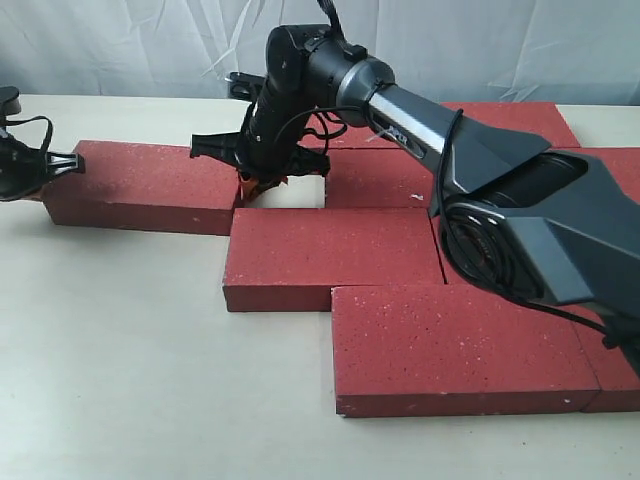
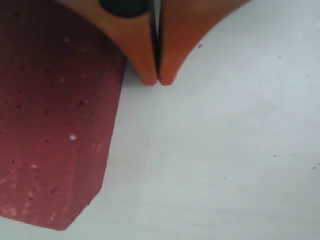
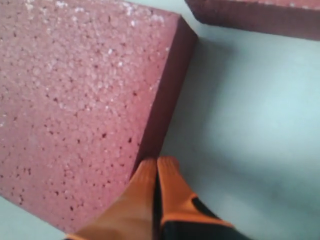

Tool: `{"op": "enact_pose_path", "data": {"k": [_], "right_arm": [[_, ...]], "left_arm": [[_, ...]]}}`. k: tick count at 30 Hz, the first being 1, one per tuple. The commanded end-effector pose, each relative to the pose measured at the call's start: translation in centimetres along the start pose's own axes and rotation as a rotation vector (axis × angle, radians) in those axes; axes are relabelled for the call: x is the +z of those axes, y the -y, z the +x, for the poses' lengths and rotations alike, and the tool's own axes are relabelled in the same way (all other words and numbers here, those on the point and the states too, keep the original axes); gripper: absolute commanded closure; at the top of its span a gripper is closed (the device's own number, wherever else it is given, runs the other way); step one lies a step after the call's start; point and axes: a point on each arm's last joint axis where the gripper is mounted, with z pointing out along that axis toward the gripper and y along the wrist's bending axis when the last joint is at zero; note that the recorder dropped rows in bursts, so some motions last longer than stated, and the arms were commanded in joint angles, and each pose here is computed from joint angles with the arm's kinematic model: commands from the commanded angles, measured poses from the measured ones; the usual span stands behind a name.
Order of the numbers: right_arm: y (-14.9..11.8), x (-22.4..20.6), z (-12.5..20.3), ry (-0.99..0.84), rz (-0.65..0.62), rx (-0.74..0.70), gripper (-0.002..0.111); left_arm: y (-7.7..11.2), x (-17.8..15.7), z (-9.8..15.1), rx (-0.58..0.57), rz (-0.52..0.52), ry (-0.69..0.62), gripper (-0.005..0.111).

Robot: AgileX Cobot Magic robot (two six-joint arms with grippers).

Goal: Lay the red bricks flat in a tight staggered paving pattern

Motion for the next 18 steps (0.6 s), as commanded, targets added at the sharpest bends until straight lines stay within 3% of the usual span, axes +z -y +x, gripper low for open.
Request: {"op": "enact_pose_path", "data": {"k": [1,7,11,13,18], "right_arm": [[0.2,-0.5,-0.1,0.011,0.049,0.018,0.109],[1.1,-1.4,-0.5,0.049,0.168,0.043,0.109],[1.4,-4.3,-1.3,0.137,0.281,0.013,0.109],[1.5,-6.0,-1.8,0.163,0.265,0.025,0.109],[1.9,-8.7,-2.6,0.116,0.051,0.000,0.109]], "left_arm": [[0.8,-0.4,0.2,-0.025,0.032,-0.031,0.107],[1.0,-0.4,0.4,-0.046,0.051,-0.055,0.107],[0.9,-0.4,0.3,-0.025,0.043,-0.050,0.107],[0.0,-0.7,0.0,-0.009,0.021,-0.036,0.107],[-1.1,-1.6,-0.6,-0.045,0.009,-0.009,0.107]]}}
